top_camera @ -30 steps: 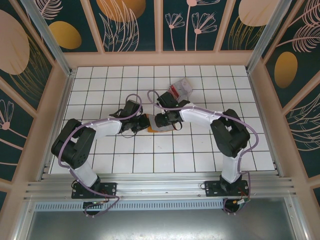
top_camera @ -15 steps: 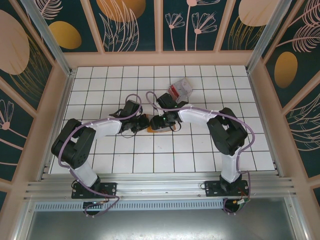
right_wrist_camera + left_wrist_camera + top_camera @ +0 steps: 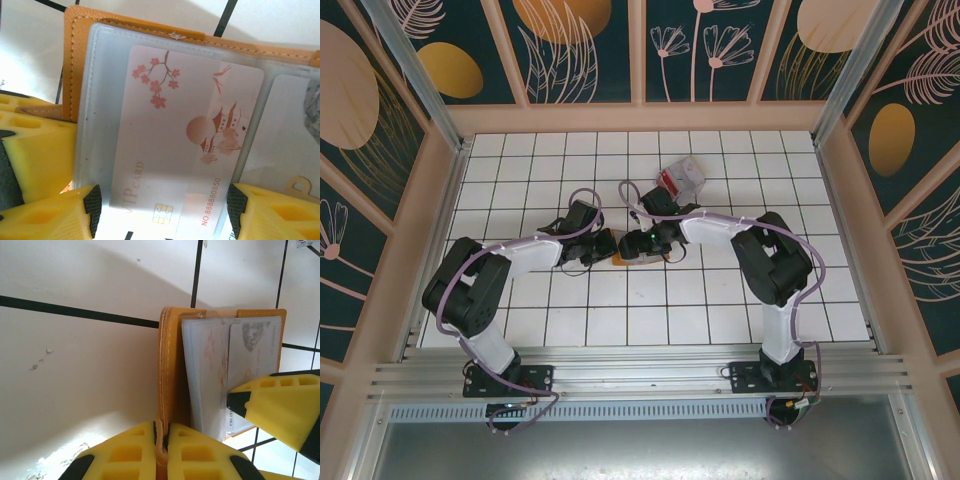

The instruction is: Put the credit cards into the card holder

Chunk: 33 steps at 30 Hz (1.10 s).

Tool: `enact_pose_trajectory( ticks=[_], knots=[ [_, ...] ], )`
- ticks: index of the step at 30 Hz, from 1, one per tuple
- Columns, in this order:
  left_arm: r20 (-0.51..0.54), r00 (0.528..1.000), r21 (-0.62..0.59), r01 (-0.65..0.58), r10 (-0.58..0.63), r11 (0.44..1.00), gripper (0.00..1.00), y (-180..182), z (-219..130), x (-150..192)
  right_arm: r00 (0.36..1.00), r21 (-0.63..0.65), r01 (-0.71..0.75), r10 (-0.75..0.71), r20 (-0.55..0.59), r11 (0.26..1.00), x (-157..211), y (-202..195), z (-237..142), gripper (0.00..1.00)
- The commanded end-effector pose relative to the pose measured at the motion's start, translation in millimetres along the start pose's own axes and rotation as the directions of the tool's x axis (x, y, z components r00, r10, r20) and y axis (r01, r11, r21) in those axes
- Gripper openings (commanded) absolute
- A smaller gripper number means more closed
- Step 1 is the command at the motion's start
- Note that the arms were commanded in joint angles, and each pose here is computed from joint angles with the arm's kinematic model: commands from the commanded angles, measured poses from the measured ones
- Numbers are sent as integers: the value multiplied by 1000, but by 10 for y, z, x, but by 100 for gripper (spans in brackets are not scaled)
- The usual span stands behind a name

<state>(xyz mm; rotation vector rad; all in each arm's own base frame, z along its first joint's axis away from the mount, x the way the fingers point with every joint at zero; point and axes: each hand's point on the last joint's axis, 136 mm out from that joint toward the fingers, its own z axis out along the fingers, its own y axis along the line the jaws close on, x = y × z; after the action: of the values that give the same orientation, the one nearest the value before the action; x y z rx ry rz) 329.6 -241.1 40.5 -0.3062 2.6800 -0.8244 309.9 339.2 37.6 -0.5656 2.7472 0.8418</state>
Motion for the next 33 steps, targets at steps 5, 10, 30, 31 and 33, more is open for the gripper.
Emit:
enact_pose_trajectory(
  ticks=[5,10,30,31,33],
  knots=[
    [18,1000,144,-23,20,989,0,-463,-189,-124,998,-162,-61,63,5,985,40,77,0,70],
    [26,1000,195,-20,15,981,0,-630,-295,-174,996,-260,-89,92,2,961,34,112,-61,70],
    [27,1000,213,-7,1,977,0,-720,-374,-207,977,-371,-185,212,33,910,8,-115,-257,47],
    [27,1000,215,-7,1,977,0,-724,-377,-208,974,-373,-195,223,33,907,12,-142,-254,47],
    [29,1000,220,-8,2,976,6,-736,-381,-212,971,-365,-209,236,31,907,21,-194,-231,47]
  ],
)
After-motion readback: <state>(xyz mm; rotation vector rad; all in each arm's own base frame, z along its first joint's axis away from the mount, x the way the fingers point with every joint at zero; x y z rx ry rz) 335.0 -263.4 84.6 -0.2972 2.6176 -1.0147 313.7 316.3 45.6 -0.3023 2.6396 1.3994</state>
